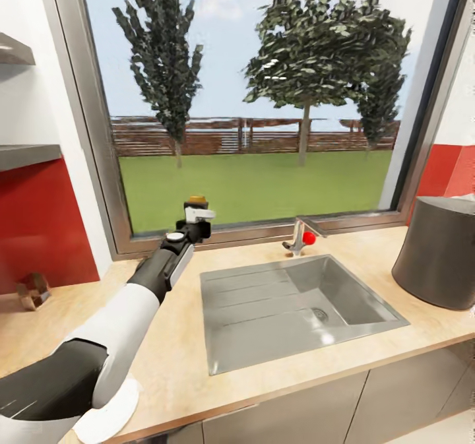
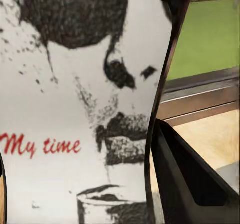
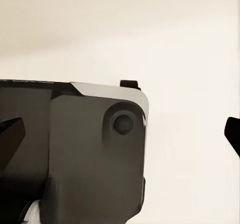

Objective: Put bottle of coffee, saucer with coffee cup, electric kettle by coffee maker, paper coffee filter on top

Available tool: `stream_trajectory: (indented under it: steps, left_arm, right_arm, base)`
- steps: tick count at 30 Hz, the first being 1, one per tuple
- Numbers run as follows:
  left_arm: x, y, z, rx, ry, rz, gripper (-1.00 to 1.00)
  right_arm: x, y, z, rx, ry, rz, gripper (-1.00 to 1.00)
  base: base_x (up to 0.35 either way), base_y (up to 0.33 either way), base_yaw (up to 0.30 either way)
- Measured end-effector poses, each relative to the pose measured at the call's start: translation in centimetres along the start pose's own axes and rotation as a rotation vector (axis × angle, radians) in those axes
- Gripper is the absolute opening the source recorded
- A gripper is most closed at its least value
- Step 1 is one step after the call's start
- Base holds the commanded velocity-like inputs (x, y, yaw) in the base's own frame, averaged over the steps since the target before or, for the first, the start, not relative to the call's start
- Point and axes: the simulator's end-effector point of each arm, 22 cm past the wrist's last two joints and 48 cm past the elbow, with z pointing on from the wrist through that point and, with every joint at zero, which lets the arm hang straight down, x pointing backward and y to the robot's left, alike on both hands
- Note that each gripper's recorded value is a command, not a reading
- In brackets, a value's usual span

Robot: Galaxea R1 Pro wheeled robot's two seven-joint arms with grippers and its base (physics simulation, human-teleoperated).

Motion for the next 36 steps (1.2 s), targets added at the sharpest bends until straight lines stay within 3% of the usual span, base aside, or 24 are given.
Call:
stream_trajectory:
  steps: [5,10,13,15,18,23,36]
  left_arm:
    - [3.7,-1.0,-0.4,0.034,0.030,-0.003,-1.00]
    - [5.2,-4.0,-1.0,0.166,0.039,0.001,-1.00]
    - [6.5,-5.6,-1.4,0.244,0.054,0.035,-1.00]
    - [7.3,-6.0,-1.6,0.262,0.065,0.061,-1.00]
    - [8.5,-6.3,-1.9,0.274,0.080,0.088,-1.00]
    - [8.0,-6.9,-2.1,0.286,0.017,0.101,-1.00]
    - [11.7,-7.6,-2.9,0.301,0.059,0.086,-1.00]
  right_arm:
    - [0.0,0.0,0.0,0.000,0.000,-0.001,1.00]
    - [0.0,0.0,0.0,0.000,0.000,-0.001,1.00]
    - [0.0,0.0,0.0,0.000,0.000,0.000,1.00]
    - [0.0,0.0,0.0,0.000,0.000,0.000,1.00]
    - [0.0,0.1,0.0,-0.001,-0.001,0.000,1.00]
    - [-0.1,0.1,0.0,-0.002,-0.002,-0.005,1.00]
    - [-0.2,0.1,0.0,-0.002,-0.004,-0.006,1.00]
  base:
    - [0.000,-0.273,0.000]
    - [0.000,-0.273,0.000]
    - [0.000,-0.273,0.000]
    - [0.000,-0.273,0.000]
    - [0.002,-0.273,0.000]
    - [0.065,-0.273,0.000]
    - [0.080,-0.273,0.000]
